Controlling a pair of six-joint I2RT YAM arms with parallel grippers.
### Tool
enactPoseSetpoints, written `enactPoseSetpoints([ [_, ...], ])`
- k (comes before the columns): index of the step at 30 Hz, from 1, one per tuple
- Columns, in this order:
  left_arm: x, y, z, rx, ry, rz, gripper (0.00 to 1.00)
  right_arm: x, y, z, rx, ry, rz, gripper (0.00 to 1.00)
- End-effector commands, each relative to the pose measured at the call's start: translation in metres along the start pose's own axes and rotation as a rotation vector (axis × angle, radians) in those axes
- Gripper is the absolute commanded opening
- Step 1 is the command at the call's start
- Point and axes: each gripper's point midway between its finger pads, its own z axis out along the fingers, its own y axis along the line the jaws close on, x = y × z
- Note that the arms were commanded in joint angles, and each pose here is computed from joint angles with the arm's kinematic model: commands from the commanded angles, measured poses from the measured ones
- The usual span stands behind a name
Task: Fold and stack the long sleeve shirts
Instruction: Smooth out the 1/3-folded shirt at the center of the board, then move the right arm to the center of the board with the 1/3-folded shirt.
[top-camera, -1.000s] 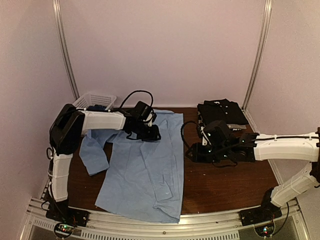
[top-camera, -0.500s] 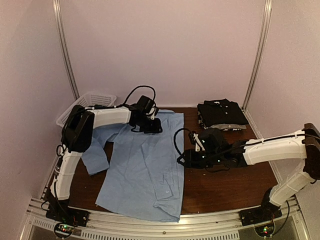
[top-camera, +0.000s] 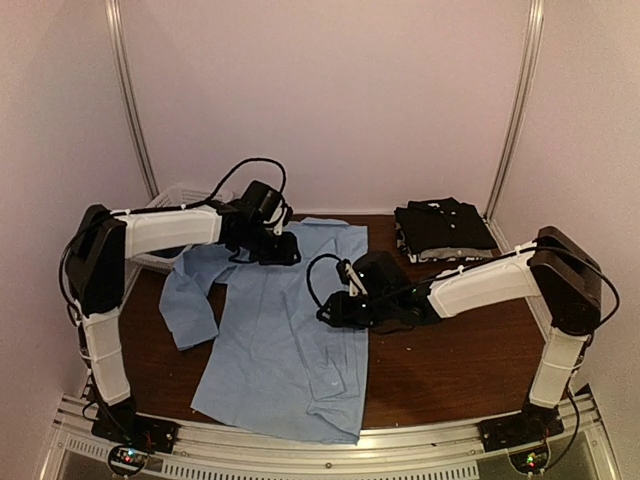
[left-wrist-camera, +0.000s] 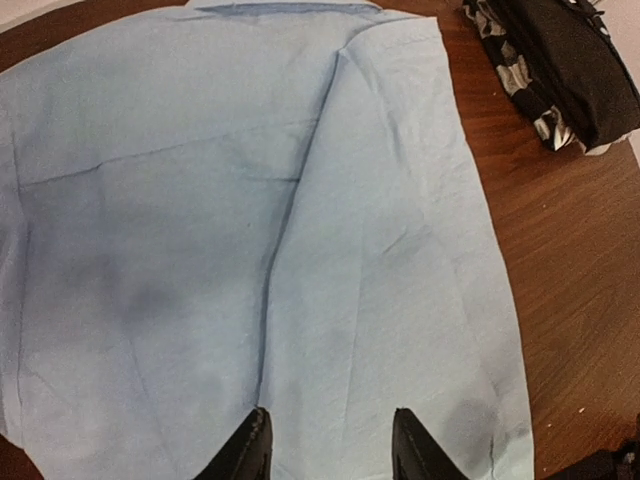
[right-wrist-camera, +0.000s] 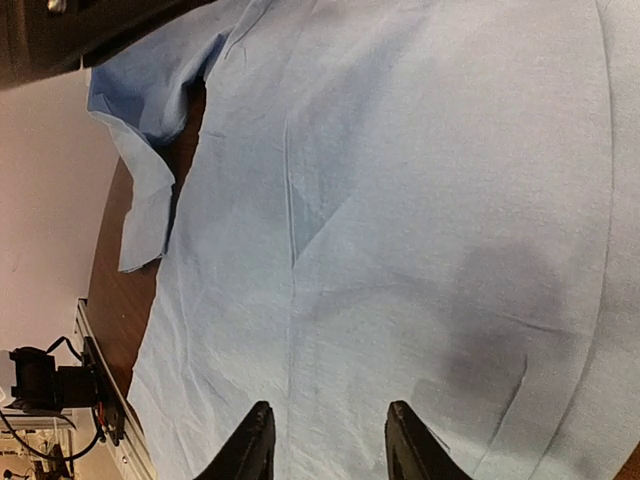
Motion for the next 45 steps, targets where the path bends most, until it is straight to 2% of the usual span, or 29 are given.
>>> enactPoseSetpoints([
  [1, 0.022, 0.025, -0.025, -0.091, -0.018, -0.008, 0.43, -0.009, 0.000, 0.015, -0.030, -0.003, -0.018, 0.39],
  [9, 0.086, 0.039, -0.054, -0.053, 0.038, -0.051, 0.43, 0.006, -0.051, 0.033, 0.062, 0.057, 0.008, 0.39],
  [15, 0.133, 0.043, -0.046, -0.022, 0.114, -0.074, 0.43, 0.010, -0.088, 0.033, 0.130, 0.080, 0.039, 0.38],
  [30, 0.150, -0.016, 0.006, 0.011, 0.188, -0.096, 0.42, -0.022, -0.168, -0.003, 0.300, 0.059, 0.050, 0.37],
  [33, 0.144, -0.011, -0.002, -0.026, 0.161, -0.115, 0.42, -0.023, -0.168, -0.009, 0.302, 0.062, 0.040, 0.37],
  [38, 0.124, 0.009, -0.038, -0.128, 0.067, -0.119, 0.43, -0.034, -0.143, -0.017, 0.247, 0.035, 0.010, 0.40],
  [45, 0.129, 0.045, -0.085, -0.260, 0.010, -0.173, 0.43, -0.061, -0.099, -0.040, 0.200, -0.043, -0.057, 0.46],
])
